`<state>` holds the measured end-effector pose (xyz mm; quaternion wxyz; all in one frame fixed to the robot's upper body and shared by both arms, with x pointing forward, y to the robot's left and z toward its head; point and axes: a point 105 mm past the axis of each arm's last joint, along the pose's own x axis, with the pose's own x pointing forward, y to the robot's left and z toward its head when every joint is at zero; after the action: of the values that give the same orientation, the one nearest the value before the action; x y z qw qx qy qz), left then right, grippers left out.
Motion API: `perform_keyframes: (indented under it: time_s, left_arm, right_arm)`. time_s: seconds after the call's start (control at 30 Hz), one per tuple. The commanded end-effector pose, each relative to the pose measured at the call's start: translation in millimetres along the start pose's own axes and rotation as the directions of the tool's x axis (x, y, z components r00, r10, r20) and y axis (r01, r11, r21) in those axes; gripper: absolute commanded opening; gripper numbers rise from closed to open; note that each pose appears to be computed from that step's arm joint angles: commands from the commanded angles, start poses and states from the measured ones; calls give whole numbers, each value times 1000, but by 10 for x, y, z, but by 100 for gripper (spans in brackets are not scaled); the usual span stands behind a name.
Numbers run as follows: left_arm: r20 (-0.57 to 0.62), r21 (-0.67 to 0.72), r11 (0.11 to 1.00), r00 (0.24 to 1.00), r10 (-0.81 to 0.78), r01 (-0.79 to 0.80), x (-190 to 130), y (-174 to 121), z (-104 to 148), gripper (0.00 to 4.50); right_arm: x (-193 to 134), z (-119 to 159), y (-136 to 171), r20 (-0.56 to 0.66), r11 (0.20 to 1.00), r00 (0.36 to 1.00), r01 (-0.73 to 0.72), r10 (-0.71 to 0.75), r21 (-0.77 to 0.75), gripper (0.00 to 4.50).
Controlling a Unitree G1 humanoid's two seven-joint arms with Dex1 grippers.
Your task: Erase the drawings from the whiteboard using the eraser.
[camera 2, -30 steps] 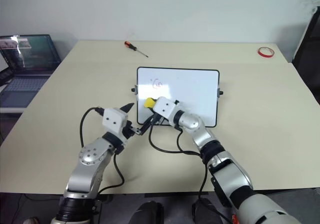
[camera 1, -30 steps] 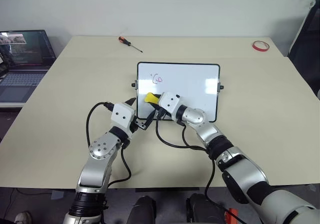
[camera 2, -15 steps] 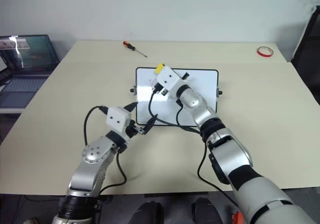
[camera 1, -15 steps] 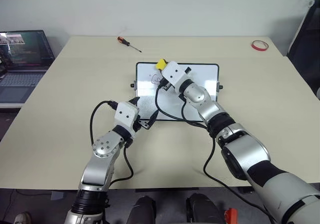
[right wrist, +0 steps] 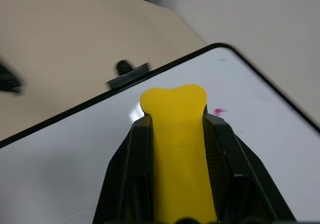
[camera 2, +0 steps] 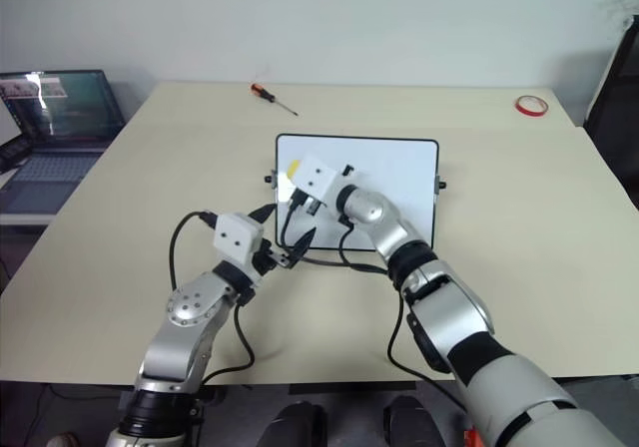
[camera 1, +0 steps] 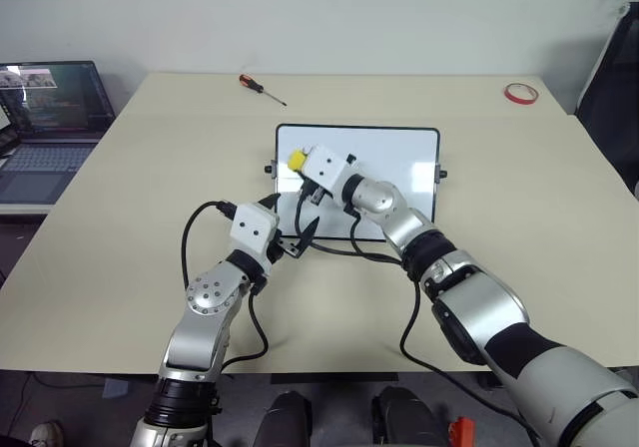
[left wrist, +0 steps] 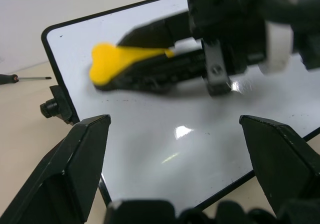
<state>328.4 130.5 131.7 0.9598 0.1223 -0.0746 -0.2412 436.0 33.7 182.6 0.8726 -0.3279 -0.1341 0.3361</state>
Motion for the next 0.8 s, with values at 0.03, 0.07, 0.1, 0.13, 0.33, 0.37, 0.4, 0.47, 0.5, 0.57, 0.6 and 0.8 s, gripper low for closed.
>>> perform_keyframes:
  time_s: [0.03,0.07,0.1,0.13,0.33,0.37,0.4,0.47,0.5,0.57,0.6,0.8]
  left_arm:
    - [40,10,1000,999,-7,6,36,-10,103,450]
    - [40,10,1000,999,-7,7,37,-17,103,450]
    - [41,9,1000,999,-11,10,40,-19,103,450]
    - [41,10,1000,999,-15,14,43,-22,103,450]
    - [43,10,1000,999,-27,26,44,-48,105,450]
    - [44,10,1000,999,-27,27,41,-47,106,450]
    - [44,9,1000,999,-28,27,37,-46,108,450]
    - [44,7,1000,999,-27,27,27,-45,108,450]
    - [42,6,1000,999,-29,28,27,-49,104,450]
    - [43,2,999,998,-37,37,42,-66,105,450]
    - [46,1,999,998,-44,44,56,-77,115,450]
    - [85,0,993,989,-121,121,228,-165,246,450]
  right_arm:
    - [-83,-171,-321,-71,991,988,136,-137,-16,107]
    - [-87,-174,-329,-70,990,987,141,-142,-18,107]
    - [-85,-168,-329,-68,989,987,143,-145,-23,107]
    - [-82,-162,-319,-66,990,988,141,-142,-25,107]
    - [-101,-170,-73,-24,998,999,44,-43,38,107]
    - [-120,-179,-41,-14,999,999,30,-29,46,107]
    - [-145,-186,-17,-1,998,1000,21,-20,64,107]
    - [-213,-197,21,27,996,1000,2,-5,88,107]
    - [-268,-200,17,45,994,999,8,-13,109,107]
    - [-380,-163,17,90,991,996,2,-14,133,107]
    - [-432,-142,10,105,990,994,-1,-14,141,107]
    - [-856,-16,-277,93,981,993,54,-72,186,107]
